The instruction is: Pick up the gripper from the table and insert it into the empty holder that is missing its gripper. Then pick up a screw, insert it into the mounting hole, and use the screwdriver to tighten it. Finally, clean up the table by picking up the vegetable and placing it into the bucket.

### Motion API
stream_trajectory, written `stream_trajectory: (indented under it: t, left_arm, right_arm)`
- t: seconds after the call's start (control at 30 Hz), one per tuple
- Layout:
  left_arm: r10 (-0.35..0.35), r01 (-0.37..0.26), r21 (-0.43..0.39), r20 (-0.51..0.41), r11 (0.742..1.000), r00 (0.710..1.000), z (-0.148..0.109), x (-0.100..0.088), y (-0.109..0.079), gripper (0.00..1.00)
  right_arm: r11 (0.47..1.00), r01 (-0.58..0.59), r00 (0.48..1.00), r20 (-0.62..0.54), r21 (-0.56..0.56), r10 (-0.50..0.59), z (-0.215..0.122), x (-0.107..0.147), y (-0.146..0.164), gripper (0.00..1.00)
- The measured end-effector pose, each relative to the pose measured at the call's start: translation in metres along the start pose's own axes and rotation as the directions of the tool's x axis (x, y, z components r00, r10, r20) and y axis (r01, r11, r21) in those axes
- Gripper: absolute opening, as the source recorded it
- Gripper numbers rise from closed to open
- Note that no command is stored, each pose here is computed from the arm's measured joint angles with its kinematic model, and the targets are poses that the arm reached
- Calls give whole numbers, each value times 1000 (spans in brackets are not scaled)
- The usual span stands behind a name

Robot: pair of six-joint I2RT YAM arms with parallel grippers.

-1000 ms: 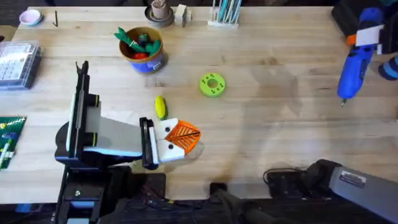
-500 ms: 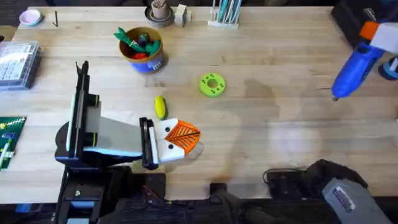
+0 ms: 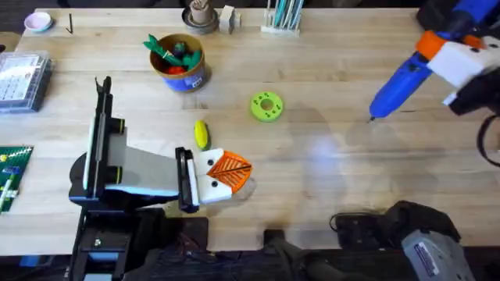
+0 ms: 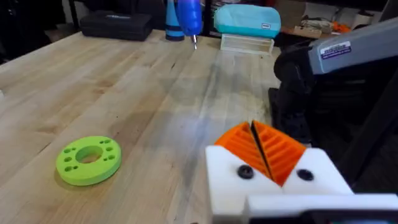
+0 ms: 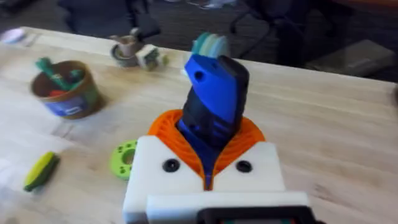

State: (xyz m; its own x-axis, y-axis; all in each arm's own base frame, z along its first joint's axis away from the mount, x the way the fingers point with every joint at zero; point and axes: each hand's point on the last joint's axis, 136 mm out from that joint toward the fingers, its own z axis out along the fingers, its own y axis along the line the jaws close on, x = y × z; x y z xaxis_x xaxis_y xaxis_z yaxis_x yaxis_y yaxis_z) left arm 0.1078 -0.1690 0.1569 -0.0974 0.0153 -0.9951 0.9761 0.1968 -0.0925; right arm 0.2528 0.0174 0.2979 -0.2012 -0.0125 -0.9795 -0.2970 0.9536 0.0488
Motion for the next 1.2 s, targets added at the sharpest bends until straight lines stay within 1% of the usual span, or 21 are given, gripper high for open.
stream_trajectory:
  t: [0.13,0.27,0.4,0.6,0.9,1.03,1.2]
  left_arm:
    - [0,0,0,0,1000,1000,0,0,0,4]
    - [0,0,0,0,1000,1000,0,0,0,4]
    - [0,0,0,0,1000,1000,0,0,0,4]
    - [0,0,0,0,1000,1000,0,0,0,4]
    - [0,0,0,0,1000,1000,0,0,0,4]
    - [0,0,0,0,1000,1000,0,0,0,4]
    - [0,0,0,0,1000,1000,0,0,0,4]
  right_arm:
    - [993,13,1000,28,-117,-10,9,-1,25,22]
    - [970,66,995,90,-232,-47,13,-11,55,22]
    - [944,96,988,144,-316,-53,15,-18,81,22]
    - [903,126,981,187,-410,-52,23,-24,117,22]
    - [803,199,951,308,-561,-20,36,-47,184,22]
    - [751,211,943,333,-626,13,36,-50,212,22]
    - [694,225,933,358,-684,50,29,-54,239,22]
